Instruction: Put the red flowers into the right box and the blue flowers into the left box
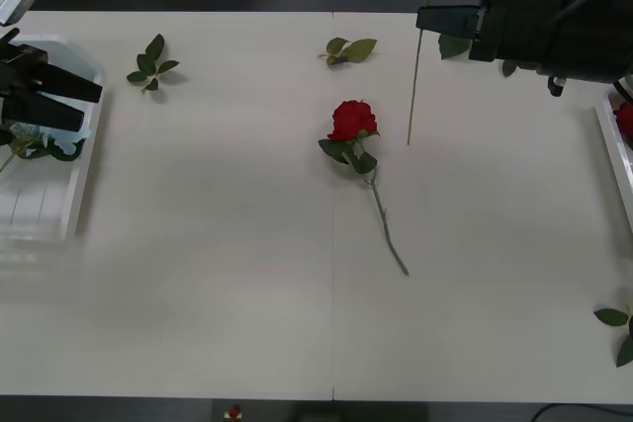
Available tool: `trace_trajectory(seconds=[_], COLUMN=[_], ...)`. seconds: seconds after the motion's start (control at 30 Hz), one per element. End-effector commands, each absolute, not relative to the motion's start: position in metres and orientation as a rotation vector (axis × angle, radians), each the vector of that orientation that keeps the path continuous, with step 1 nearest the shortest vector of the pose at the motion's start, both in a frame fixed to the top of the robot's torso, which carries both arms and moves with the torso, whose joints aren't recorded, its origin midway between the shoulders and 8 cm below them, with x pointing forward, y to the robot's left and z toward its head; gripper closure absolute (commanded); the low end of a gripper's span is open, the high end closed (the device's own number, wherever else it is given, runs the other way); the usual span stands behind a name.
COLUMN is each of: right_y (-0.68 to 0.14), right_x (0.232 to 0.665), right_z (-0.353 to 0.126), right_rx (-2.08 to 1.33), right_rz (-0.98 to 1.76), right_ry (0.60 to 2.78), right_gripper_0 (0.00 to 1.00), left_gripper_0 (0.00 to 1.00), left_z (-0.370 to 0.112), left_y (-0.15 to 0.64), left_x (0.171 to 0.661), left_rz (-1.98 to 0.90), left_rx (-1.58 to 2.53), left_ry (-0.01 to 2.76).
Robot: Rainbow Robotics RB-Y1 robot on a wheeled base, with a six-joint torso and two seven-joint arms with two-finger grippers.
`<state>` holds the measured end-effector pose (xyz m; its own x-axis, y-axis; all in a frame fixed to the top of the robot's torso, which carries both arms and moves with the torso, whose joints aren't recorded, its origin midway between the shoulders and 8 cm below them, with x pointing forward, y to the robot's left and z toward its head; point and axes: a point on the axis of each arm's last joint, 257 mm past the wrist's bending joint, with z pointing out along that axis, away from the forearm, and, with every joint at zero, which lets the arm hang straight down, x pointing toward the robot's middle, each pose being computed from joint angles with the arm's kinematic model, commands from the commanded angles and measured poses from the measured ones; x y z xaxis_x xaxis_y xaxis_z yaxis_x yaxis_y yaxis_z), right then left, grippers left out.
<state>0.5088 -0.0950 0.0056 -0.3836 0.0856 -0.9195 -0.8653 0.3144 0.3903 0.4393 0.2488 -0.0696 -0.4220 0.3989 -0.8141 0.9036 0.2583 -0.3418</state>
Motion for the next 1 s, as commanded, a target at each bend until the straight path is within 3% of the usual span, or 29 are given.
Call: trace_trajectory(seconds=[0.03, 0.47, 1.0], right_y=[-0.074, -0.022, 0.002], right_x=[0.506, 0.500, 0.513], right_z=[0.037, 0.052, 0.048], right_rx=[-0.772, -0.683, -0.633], right_rz=[1.294, 1.480, 1.455], right_ry=[1.536, 1.447, 1.440], right_gripper_0=[1.00, 1.00, 1.00], left_gripper_0=[0.00, 0.00, 0.00], left_z=[-0.060, -0.058, -0.058], left_y=[0.216, 0.089, -0.002], left_x=[0.445, 0.454, 0.452], left_rz=[-1.131, -1.393, -1.497], left_rx=[1.212, 1.084, 0.985], left_ry=[1.821, 1.681, 1.652])
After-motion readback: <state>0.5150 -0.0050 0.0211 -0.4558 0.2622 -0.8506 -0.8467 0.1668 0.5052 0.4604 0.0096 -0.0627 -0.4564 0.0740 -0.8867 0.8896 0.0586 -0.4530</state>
